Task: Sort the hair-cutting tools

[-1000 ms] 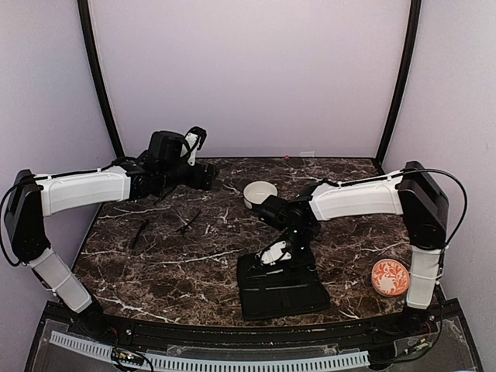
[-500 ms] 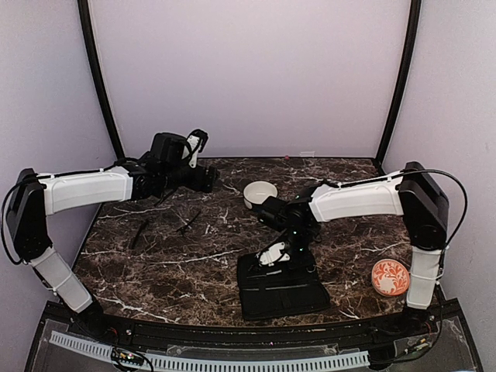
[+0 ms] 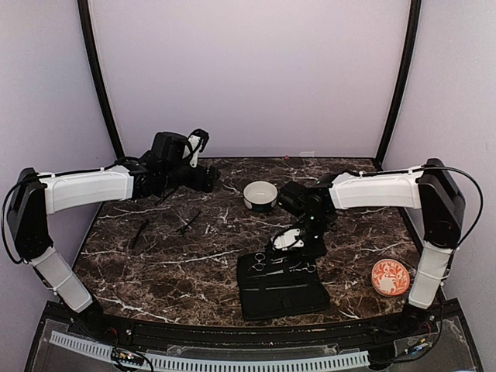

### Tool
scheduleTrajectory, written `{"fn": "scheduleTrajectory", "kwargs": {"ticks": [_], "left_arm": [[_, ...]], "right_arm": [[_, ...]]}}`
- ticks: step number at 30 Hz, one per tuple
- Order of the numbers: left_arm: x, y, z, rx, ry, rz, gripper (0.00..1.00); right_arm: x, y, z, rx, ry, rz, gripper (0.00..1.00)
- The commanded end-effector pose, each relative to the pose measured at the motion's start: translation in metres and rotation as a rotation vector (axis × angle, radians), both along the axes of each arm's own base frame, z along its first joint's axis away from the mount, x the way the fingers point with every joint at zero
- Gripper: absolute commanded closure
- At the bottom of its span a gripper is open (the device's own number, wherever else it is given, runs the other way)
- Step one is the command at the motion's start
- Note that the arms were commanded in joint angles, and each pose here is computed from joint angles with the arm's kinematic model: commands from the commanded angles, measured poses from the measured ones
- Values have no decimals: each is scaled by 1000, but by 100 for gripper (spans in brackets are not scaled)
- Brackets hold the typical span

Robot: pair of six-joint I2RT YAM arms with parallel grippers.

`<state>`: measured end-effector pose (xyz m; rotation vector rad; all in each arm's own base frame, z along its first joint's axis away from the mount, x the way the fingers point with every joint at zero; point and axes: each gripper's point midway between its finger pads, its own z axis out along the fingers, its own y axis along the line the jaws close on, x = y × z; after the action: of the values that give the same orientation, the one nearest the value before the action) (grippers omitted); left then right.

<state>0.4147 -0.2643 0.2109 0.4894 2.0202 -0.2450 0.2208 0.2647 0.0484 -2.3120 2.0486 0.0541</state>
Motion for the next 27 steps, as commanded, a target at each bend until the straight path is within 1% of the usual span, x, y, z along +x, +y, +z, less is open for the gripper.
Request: {"fn": "scheduleTrajectory", "kwargs": {"ticks": [1, 3, 8, 15, 20, 27], "left_arm": [[2, -2, 10, -15, -8, -4, 9], [2, -2, 10, -14, -7, -5, 9], [2, -2, 11, -17, -10, -6, 9], [2, -2, 12, -17, -11, -8, 9], [2, -2, 12, -17, -10, -7, 9], [2, -2, 9, -11, -5, -8, 9]], "right_arm": [[-7, -9, -2, -24, 12, 0, 79], [-6, -13, -7, -41, 8, 1, 79], [-4, -22, -16, -70, -1, 8, 75], [-7, -23, -26, -84, 21, 14, 75], [-15, -8, -26, -49, 51, 30, 76], [-19, 18, -29, -13, 54, 53, 76]]}}
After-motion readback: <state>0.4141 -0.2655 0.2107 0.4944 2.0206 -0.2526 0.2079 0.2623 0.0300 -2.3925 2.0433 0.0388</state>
